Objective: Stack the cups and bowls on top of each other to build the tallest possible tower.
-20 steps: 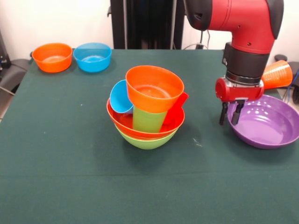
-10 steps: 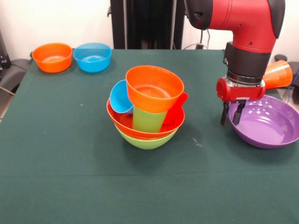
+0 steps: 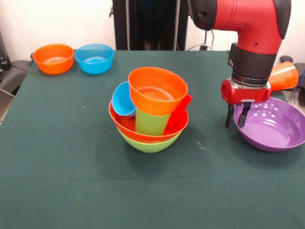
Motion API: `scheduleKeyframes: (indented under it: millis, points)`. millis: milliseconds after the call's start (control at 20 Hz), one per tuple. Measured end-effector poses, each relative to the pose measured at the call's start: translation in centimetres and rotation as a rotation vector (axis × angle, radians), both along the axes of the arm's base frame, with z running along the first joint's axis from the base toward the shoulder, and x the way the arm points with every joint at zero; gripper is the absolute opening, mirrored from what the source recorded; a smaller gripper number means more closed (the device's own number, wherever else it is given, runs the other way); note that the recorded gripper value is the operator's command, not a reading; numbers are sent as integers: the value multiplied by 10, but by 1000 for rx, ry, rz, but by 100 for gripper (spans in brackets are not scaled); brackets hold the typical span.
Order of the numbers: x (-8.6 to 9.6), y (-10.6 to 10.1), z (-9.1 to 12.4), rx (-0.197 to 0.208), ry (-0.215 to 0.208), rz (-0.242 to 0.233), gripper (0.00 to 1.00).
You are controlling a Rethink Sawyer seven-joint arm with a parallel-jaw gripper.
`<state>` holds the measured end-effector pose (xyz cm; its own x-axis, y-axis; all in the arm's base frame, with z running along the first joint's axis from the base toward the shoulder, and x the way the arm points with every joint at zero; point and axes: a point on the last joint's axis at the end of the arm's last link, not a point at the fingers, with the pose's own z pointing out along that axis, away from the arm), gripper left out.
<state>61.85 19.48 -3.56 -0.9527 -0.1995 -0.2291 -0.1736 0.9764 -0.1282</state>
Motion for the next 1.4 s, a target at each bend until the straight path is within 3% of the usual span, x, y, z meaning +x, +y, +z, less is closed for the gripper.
scheduleKeyframes:
  millis: [300, 1050, 1400]
  points:
    - [3, 2, 9, 4, -11, 0, 0]
    - [8, 0, 64, 39, -46, -23, 0]
    - [3, 1, 71, 72, -28, -37, 0]
